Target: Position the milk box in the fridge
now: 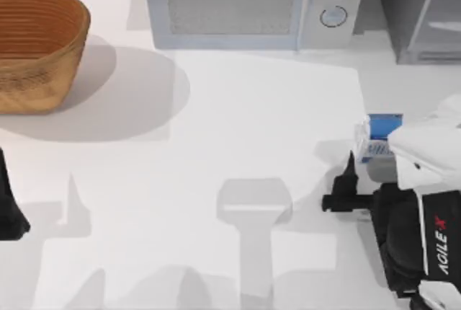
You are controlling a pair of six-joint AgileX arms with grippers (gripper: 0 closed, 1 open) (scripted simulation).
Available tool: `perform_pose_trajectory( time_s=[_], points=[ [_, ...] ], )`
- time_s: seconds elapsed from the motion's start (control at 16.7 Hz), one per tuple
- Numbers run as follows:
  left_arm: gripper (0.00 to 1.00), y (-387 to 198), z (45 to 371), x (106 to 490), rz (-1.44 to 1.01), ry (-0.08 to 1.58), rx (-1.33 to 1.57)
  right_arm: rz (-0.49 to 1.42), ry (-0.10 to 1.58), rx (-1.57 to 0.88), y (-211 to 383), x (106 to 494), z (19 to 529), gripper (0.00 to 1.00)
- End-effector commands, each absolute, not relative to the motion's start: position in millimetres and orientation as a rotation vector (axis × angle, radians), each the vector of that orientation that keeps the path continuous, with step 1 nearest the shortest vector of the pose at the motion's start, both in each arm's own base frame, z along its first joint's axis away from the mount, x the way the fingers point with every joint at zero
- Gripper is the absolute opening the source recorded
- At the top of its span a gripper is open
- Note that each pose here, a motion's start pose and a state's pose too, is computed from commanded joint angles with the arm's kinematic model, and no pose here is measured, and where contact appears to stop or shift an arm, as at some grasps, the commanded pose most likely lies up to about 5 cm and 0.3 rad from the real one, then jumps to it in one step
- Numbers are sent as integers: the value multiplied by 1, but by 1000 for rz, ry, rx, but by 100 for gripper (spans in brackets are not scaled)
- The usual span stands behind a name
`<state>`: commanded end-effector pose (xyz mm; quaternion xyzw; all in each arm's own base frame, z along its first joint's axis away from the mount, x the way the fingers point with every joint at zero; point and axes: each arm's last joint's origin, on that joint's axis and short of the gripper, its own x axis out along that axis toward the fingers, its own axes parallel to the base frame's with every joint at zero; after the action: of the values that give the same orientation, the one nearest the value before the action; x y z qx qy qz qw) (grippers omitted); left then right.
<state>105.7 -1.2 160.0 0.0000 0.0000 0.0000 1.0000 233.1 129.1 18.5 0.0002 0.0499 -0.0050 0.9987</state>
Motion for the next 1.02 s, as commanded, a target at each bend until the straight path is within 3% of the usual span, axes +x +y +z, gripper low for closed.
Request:
perform_pose_trajectory(
  time_s=[0.12, 1.02],
  points=[
    [100, -1, 160, 106, 0, 0, 0, -7, 161, 0, 131, 233, 3, 100],
    [100, -1, 160, 106, 0, 0, 0, -10, 100, 1, 130, 279, 13, 100]
  ],
)
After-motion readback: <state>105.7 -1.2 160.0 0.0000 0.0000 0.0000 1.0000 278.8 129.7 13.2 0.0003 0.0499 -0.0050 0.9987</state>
